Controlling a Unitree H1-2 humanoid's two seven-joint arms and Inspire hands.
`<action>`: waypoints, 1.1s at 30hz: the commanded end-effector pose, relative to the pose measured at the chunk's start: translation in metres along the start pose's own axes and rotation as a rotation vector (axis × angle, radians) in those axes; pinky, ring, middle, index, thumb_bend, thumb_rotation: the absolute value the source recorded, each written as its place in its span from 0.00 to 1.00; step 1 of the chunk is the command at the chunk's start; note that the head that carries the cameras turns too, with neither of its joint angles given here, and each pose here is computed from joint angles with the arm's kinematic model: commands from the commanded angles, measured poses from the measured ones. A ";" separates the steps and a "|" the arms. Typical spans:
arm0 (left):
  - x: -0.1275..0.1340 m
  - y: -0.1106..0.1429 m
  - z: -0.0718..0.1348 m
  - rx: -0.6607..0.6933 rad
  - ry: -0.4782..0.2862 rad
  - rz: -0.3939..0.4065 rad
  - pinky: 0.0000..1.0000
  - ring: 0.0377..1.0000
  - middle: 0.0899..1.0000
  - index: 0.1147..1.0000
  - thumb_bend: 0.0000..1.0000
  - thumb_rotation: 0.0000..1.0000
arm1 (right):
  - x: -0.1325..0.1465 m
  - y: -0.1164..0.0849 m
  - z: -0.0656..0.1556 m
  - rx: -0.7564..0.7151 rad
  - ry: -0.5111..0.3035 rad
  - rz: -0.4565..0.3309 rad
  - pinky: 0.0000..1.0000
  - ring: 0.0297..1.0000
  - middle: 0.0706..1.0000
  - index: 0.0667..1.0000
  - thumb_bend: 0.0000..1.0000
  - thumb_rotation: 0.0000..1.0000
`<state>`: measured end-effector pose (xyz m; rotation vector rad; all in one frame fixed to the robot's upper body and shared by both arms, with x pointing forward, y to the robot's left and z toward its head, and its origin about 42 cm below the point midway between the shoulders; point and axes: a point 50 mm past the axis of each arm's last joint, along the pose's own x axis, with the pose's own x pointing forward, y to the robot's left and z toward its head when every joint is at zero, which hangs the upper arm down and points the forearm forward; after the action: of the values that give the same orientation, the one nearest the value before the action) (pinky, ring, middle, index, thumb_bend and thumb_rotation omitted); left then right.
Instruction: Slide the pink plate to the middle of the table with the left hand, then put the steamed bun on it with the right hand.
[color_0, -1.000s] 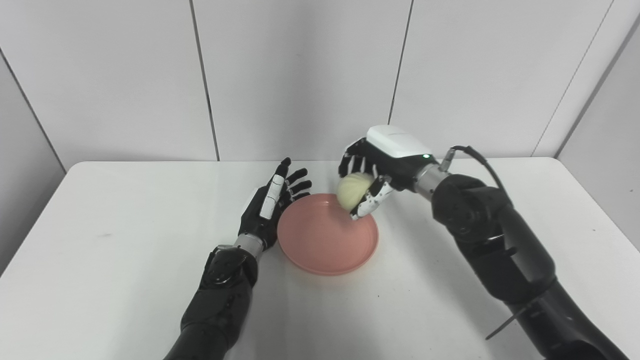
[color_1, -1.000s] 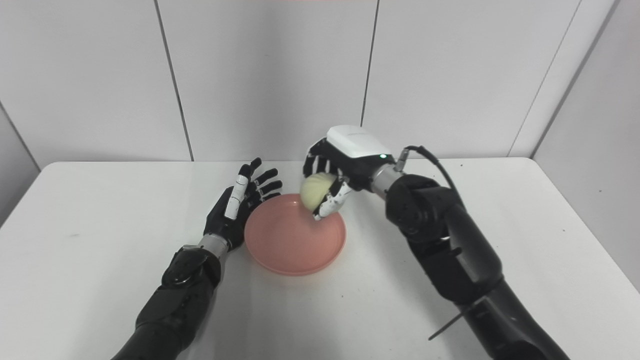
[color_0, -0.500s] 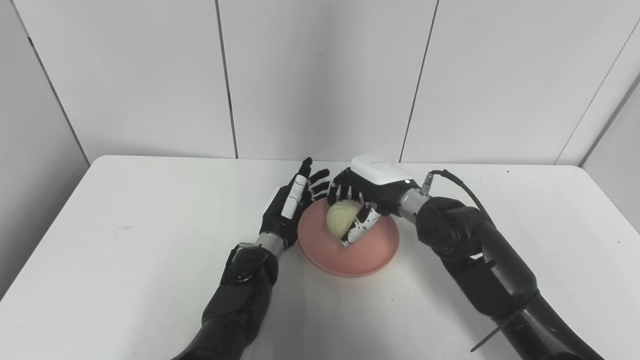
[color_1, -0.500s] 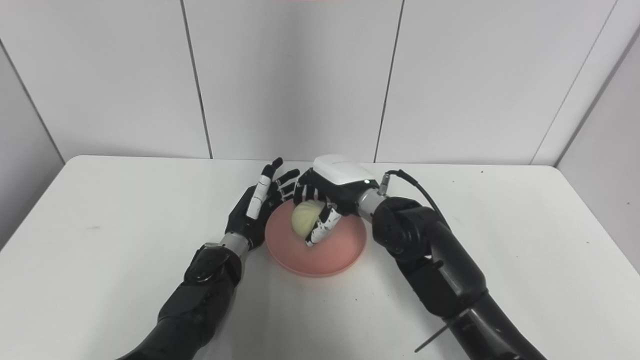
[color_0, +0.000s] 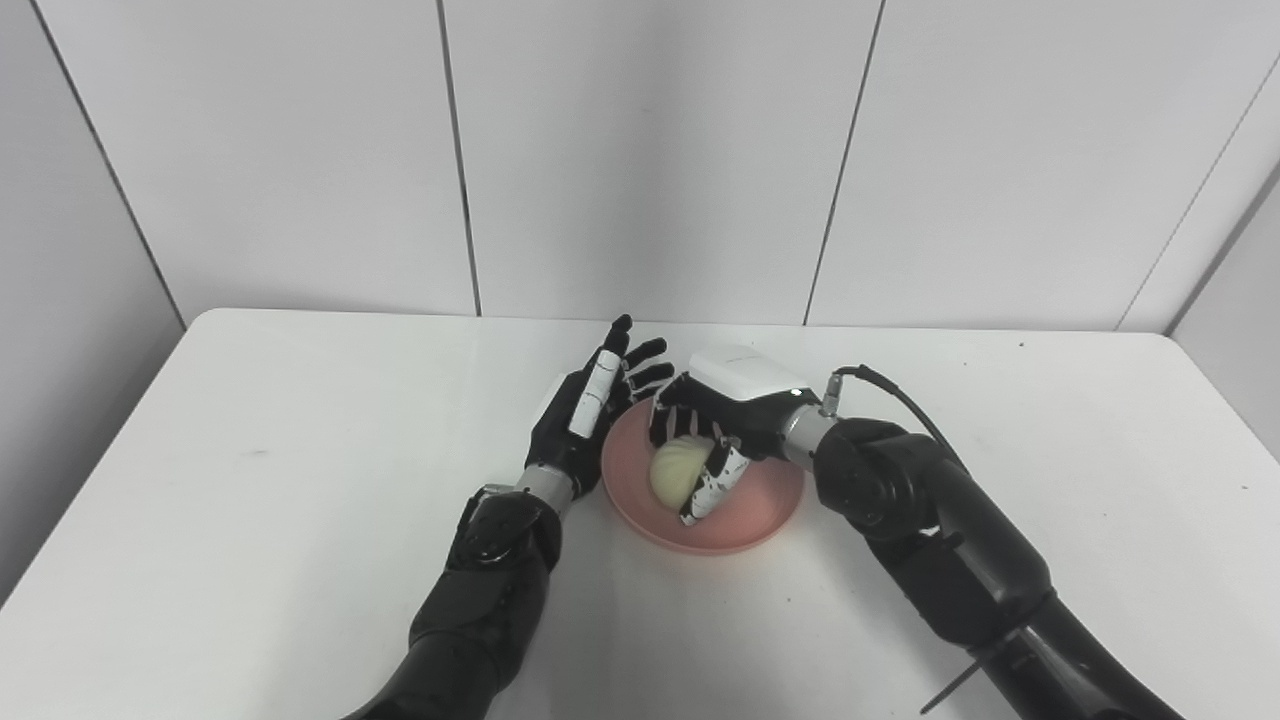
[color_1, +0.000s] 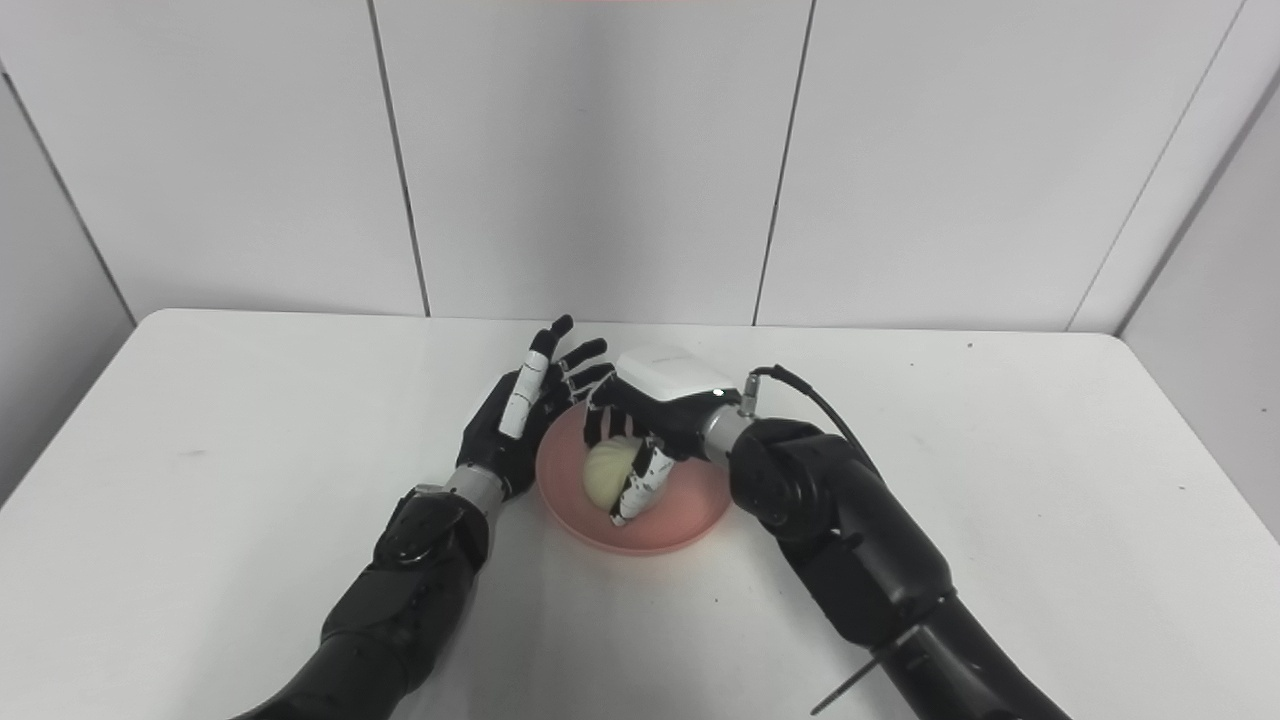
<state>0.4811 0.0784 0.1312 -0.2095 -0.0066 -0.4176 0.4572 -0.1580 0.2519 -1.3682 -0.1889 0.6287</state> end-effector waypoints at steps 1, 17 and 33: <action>-0.021 0.007 -0.037 -0.014 0.147 0.033 0.78 0.80 0.85 0.98 0.89 0.83 | 0.002 -0.026 0.009 -0.052 -0.038 -0.075 0.24 0.35 0.41 0.49 0.52 0.00; -0.022 0.006 -0.038 -0.010 0.145 0.025 0.75 0.81 0.86 0.99 0.90 0.83 | -0.006 -0.026 0.002 -0.170 0.026 -0.057 0.79 0.83 0.78 0.66 1.00 0.40; -0.025 0.009 -0.039 0.009 0.144 0.035 0.77 0.84 0.88 1.00 0.92 0.85 | -0.027 -0.034 -0.014 0.052 -0.032 -0.260 0.66 0.75 0.73 0.63 1.00 0.43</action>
<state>0.4796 0.0785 0.1308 -0.1923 -0.0114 -0.4280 0.4507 -0.1873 0.2657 -1.3092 -0.2377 0.5039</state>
